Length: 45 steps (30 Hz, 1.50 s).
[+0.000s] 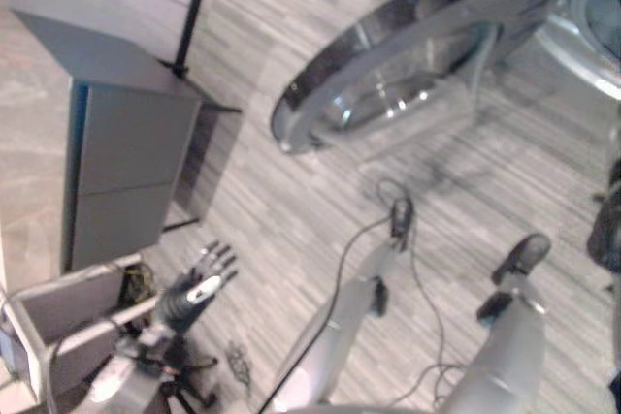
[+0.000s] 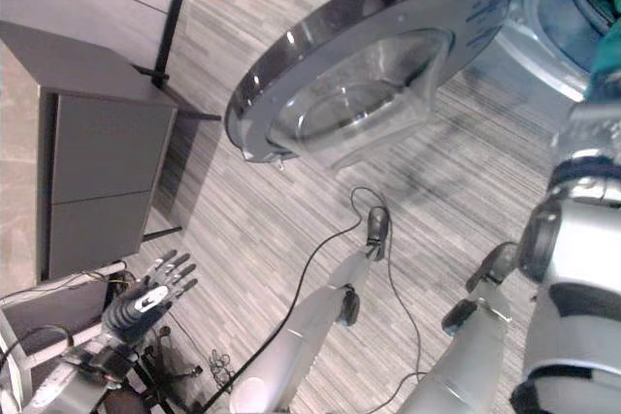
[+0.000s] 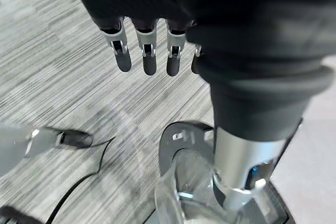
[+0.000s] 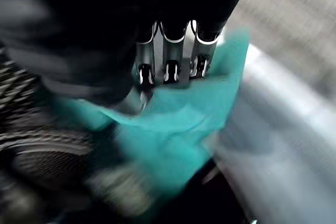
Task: Grab the laundry basket,head to the washer,open it,put in the laundry and shut it.
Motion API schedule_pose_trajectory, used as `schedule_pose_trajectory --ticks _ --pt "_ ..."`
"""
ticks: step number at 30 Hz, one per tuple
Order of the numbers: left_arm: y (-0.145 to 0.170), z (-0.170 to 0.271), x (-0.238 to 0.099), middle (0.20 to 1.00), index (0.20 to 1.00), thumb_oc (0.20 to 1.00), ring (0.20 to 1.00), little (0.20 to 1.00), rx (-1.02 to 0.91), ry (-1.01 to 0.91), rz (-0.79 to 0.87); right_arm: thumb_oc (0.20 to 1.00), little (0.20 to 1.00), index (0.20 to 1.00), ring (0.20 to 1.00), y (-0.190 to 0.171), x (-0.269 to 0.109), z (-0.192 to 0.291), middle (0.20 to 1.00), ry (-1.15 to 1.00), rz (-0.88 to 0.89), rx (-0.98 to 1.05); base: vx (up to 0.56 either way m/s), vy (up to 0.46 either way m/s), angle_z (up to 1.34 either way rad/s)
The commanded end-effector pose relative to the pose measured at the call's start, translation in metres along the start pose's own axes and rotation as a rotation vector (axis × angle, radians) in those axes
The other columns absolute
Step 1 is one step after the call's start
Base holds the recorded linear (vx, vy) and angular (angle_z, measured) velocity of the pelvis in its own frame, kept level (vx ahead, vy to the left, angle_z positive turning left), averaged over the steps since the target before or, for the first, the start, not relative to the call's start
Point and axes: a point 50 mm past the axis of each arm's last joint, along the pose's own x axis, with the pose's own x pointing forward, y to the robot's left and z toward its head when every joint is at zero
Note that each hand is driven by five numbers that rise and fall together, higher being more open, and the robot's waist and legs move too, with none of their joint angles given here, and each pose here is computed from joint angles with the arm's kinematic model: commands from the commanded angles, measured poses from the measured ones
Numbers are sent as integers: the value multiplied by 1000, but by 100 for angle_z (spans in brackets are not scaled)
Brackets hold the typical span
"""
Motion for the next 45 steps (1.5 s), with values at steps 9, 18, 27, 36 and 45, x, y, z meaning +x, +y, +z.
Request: schedule_pose_trajectory --ticks 9,18,27,36,45 --pt "11 -4 -20 1000 1000 1000 1000 1000 -26 82 39 551 551 551 551 69 -11 53 551 -208 332 -107 -4 -16 0" --pt "0 -1 -13 1000 1000 1000 1000 1000 -31 64 -18 1000 1000 1000 1000 -27 3 -5 1000 19 124 -116 -7 -3 -1" --pt "-4 -7 -13 1000 1000 1000 1000 1000 -46 63 -33 1000 1000 1000 1000 -103 -6 -35 1000 114 -15 2 -8 7 -1" --pt "-2 -6 -14 1000 1000 1000 1000 1000 -31 74 -33 1000 1000 1000 1000 -142 -12 -37 1000 132 -88 -82 -11 -1 0" --pt "-13 -17 -9 1000 1000 1000 1000 1000 -60 51 -47 1000 1000 1000 1000 -265 -103 -119 1000 480 -280 -290 1 -54 -5"
